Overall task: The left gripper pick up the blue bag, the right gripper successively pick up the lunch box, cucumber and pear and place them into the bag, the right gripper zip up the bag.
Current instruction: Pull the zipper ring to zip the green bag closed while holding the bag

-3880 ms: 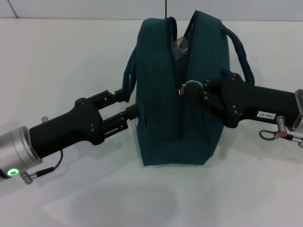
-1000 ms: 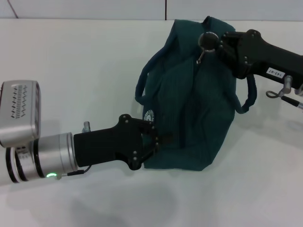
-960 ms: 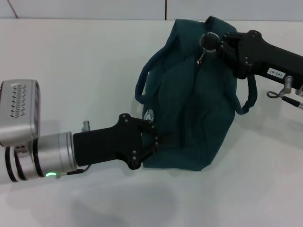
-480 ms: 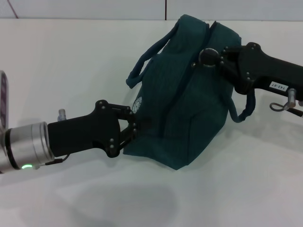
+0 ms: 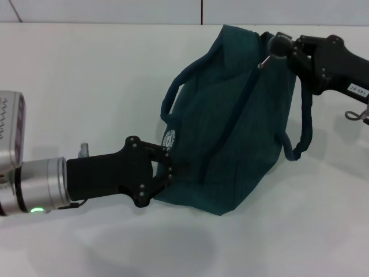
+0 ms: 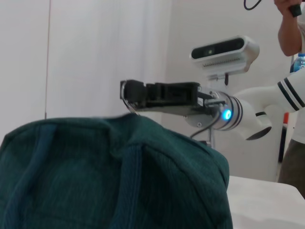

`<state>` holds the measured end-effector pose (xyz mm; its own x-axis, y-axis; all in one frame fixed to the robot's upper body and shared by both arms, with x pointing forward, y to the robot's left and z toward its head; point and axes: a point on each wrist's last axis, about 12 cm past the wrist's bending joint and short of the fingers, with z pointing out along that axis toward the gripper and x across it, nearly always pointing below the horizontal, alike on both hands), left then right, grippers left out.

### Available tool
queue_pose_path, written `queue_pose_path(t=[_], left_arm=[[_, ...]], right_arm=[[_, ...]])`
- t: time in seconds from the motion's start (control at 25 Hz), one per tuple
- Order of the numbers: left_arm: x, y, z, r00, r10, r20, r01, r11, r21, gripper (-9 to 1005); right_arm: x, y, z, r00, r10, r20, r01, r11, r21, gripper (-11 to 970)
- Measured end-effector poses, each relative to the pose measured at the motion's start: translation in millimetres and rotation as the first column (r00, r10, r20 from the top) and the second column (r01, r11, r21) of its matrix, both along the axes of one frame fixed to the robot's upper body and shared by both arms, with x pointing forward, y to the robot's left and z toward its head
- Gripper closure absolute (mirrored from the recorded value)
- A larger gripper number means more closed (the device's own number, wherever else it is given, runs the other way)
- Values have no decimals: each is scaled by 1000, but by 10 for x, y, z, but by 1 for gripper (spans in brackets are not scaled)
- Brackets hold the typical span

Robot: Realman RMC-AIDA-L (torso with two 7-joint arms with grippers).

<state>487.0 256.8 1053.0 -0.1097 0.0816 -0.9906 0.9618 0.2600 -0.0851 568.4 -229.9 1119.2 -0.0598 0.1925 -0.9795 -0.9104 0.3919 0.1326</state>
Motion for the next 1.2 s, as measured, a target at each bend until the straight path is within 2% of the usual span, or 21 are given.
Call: queue_pose_path(t=[0.48, 1.2], left_arm=[[-56, 68, -29, 1000, -1, -11, 1, 1000, 16, 923], [-93, 128, 22, 999, -53, -4, 53, 998, 17, 924]], right_arm=[[78, -97, -90, 993, -118, 8, 118, 991, -66, 946], [89, -217, -109, 976, -214, 38, 215, 975, -51, 945]])
